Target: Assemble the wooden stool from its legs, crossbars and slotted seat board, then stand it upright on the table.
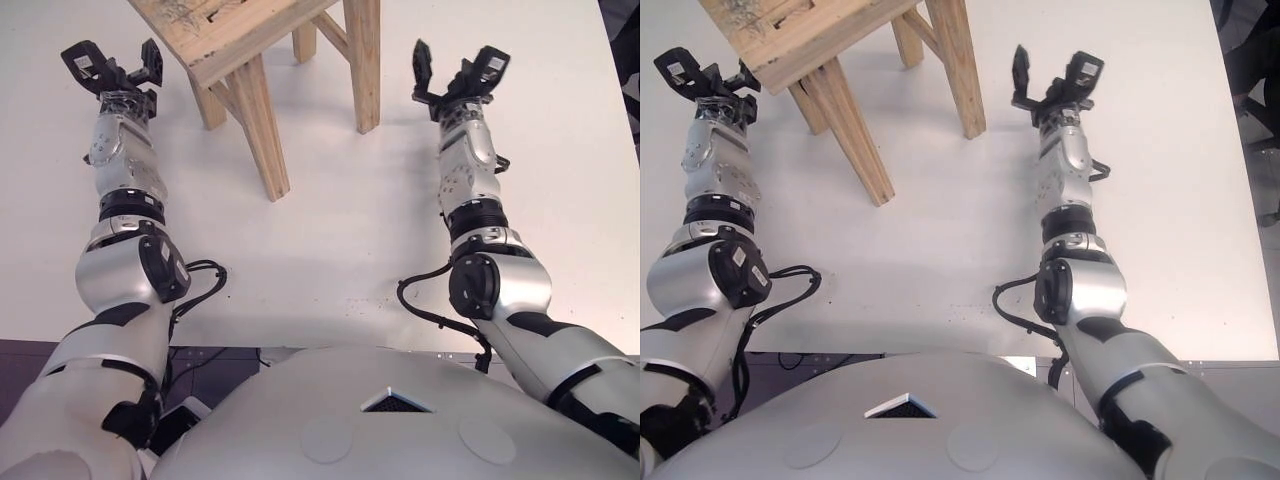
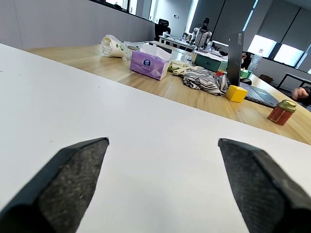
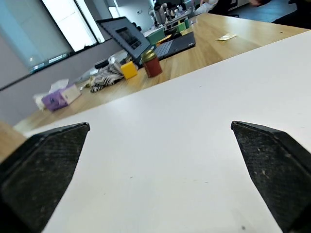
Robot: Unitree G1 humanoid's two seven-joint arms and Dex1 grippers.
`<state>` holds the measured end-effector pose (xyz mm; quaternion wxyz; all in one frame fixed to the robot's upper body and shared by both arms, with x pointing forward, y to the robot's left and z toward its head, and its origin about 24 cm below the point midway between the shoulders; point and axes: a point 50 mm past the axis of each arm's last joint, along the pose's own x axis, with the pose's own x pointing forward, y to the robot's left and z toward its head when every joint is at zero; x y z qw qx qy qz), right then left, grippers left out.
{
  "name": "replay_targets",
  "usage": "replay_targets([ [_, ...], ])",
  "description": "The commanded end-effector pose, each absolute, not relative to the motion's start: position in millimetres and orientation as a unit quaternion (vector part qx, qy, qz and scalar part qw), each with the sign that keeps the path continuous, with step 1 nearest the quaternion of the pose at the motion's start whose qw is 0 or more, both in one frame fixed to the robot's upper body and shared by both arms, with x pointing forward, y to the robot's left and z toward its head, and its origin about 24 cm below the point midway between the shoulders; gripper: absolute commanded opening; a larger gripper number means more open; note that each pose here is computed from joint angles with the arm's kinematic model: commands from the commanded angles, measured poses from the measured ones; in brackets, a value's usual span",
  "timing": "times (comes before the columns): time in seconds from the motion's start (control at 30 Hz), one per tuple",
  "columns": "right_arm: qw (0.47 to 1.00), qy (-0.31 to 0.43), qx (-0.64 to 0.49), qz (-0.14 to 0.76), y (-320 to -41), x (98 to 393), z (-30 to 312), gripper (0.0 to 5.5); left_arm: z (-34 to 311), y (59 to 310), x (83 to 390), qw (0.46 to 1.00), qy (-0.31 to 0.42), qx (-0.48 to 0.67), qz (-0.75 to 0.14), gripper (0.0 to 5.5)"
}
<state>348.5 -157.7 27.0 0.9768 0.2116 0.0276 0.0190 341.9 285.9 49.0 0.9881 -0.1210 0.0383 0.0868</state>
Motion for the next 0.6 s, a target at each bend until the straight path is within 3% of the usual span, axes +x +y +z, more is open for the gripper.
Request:
replay_targets([
  [0.03, 0.984, 0.016, 0.177, -0.005, -169, 343, 27, 5.4, 50, 285, 341, 0.993, 0.032, -0.062, 0.097, 4.15],
  [0.17, 0.994, 0.006, 0.102, -0.034, -169, 340, 27, 5.4, 51, 280, 340, 0.993, 0.007, -0.019, 0.118, 4.15],
  [0.3, 0.978, 0.121, 0.056, -0.161, -185, 344, 9, 5.4, 37, 273, 334, 0.983, 0.014, -0.005, 0.184, 4.15],
  [0.37, 0.98, 0.121, 0.058, -0.144, -182, 349, 13, 5.4, 32, 269, 329, 0.979, 0.0, -0.004, 0.202, 4.15],
  [0.47, 0.994, 0.081, -0.03, -0.071, -169, 354, 25, 5.4, 25, 269, 320, 0.965, -0.004, 0.044, 0.258, 4.15],
  [0.6, 0.997, 0.078, -0.018, -0.012, -158, 350, 19, 5.4, 18, 265, 315, 0.962, -0.001, 0.04, 0.272, 4.15],
])
